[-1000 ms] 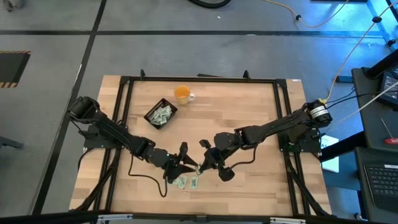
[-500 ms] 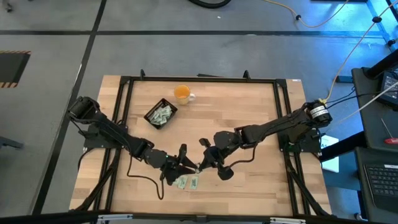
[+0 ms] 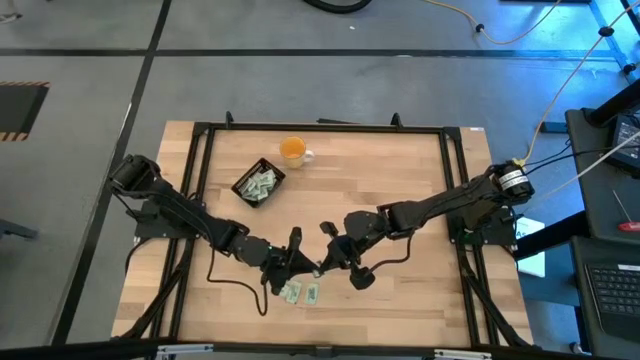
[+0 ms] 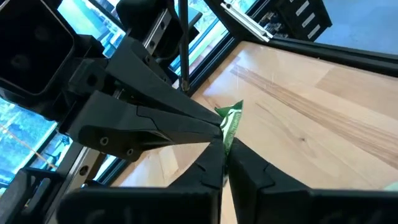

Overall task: Pick and place Stevia / Truvia into bins
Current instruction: Put the green stevia packet into the black bin

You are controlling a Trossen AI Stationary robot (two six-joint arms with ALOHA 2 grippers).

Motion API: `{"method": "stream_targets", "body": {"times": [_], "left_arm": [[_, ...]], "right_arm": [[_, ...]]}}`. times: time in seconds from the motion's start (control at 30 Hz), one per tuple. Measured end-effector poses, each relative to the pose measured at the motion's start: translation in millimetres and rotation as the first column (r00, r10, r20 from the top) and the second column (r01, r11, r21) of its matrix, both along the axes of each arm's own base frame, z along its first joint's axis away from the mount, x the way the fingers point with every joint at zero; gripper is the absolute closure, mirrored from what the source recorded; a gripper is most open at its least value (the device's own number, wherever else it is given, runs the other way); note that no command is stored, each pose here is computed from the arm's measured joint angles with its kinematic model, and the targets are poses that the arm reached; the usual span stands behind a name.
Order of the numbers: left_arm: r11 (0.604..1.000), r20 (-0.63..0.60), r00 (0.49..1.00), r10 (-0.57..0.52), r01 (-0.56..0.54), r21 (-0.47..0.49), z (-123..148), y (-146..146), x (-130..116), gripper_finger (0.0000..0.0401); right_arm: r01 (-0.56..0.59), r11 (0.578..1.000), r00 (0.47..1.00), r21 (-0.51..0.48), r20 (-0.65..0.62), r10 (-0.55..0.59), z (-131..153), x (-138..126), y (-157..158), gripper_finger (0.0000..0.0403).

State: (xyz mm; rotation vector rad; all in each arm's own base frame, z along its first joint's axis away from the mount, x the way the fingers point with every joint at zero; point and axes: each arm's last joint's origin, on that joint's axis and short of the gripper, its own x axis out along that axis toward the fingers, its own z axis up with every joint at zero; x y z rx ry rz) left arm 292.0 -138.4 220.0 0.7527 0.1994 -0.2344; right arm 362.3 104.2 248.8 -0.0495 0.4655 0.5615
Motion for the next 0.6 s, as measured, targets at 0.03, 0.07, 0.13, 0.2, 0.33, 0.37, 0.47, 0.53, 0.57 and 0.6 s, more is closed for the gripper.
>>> {"method": "stream_targets", "body": {"times": [0.03, 0.07, 0.13, 0.2, 0.33, 0.37, 0.47, 0.53, 0.57, 0.6], "left_arm": [[1.000, -0.001, 1.000, 0.001, -0.001, 0.000, -0.1, 0.0, 0.0, 0.0393], [1.000, -0.002, 1.000, 0.001, -0.001, 0.000, -0.2, 0.0, 0.0, 0.0394], [1.000, -0.006, 1.000, 0.003, -0.003, -0.002, -0.6, 0.0, -0.2, 0.0393], [1.000, -0.014, 1.000, 0.009, -0.009, -0.005, -1.4, -0.7, -0.9, 0.0390], [0.999, -0.044, 0.999, 0.032, -0.033, -0.015, -4.3, -0.4, -1.8, 0.0391], [0.999, -0.053, 0.998, 0.040, -0.041, -0.020, -5.2, -0.2, -2.1, 0.0393], [0.997, -0.093, 0.994, 0.057, -0.061, -0.037, -8.7, 0.6, -3.2, 0.0394], [0.995, -0.127, 0.989, 0.080, -0.087, -0.048, -11.9, 1.6, -4.3, 0.0393], [0.992, -0.149, 0.983, 0.106, -0.114, -0.048, -14.1, 2.5, -5.2, 0.0392], [0.988, -0.172, 0.975, 0.140, -0.148, -0.040, -16.8, 3.9, -6.4, 0.0390]], "right_arm": [[0.000, 1.000, 1.000, 0.001, -0.001, 0.000, 0.0, 0.0, 0.0, 0.0402], [0.001, 1.000, 1.000, 0.001, -0.002, -0.001, -0.1, 0.0, 0.0, 0.0402], [0.001, 1.000, 1.000, -0.004, -0.003, -0.001, -0.4, -0.1, -0.1, 0.0401], [-0.006, 1.000, 1.000, -0.027, -0.009, 0.006, -1.7, -0.8, -0.4, 0.0394], [-0.019, 0.998, 0.998, -0.058, -0.056, 0.015, -5.8, -3.8, -1.3, 0.0353], [-0.019, 0.998, 0.998, -0.057, -0.067, 0.015, -6.6, -4.3, -1.3, 0.0338], [0.010, 0.997, 0.998, -0.072, -0.062, -0.014, -6.7, -3.5, -3.1, 0.0297], [0.018, 0.997, 0.998, -0.081, -0.064, -0.023, -7.2, -3.4, -4.6, 0.0277], [0.020, 0.996, 0.998, -0.082, -0.066, -0.026, -7.4, -3.3, -5.1, 0.0269], [0.021, 0.996, 0.997, -0.084, -0.067, -0.027, -7.6, -3.4, -5.3, 0.0263]]}}
